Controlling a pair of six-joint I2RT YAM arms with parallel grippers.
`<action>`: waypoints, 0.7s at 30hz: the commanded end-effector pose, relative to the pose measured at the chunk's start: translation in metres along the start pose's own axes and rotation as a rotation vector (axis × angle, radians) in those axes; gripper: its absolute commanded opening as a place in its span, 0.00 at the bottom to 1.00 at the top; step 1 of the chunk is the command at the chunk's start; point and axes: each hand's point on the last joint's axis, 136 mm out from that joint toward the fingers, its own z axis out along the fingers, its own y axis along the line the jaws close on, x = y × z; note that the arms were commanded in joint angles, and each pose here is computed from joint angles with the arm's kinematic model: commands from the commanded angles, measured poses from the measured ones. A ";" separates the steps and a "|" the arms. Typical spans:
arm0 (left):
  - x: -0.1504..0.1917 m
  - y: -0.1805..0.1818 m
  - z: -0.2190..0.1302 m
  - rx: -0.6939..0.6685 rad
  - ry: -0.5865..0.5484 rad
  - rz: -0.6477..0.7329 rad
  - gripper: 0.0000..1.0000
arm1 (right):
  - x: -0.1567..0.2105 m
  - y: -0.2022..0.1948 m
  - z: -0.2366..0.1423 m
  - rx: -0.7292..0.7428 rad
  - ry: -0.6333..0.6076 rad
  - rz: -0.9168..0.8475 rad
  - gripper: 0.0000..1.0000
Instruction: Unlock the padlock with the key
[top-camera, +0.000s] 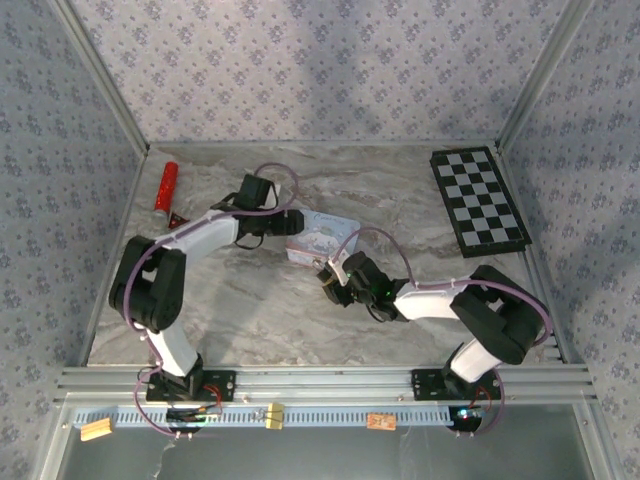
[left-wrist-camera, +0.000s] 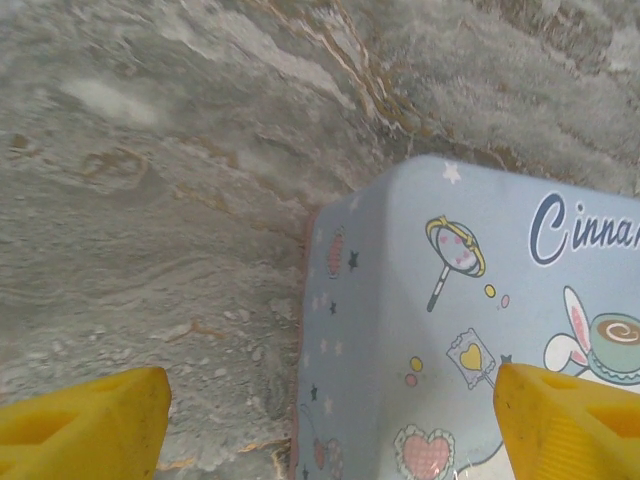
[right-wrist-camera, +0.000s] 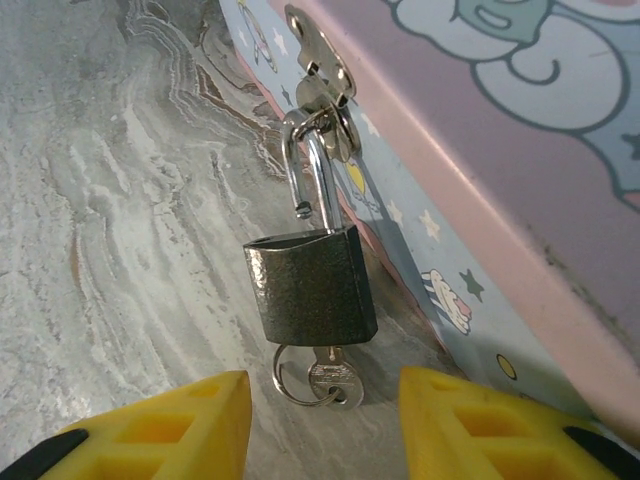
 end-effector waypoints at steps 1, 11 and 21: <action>0.000 -0.003 0.009 -0.010 0.030 0.025 0.83 | -0.009 -0.010 -0.002 0.038 -0.023 -0.010 0.44; 0.030 0.050 0.018 -0.179 0.044 -0.087 0.80 | -0.015 -0.014 0.001 -0.052 -0.022 0.072 0.55; 0.052 0.077 0.007 -0.249 0.002 -0.171 0.80 | -0.024 0.014 -0.004 -0.309 0.007 0.089 0.57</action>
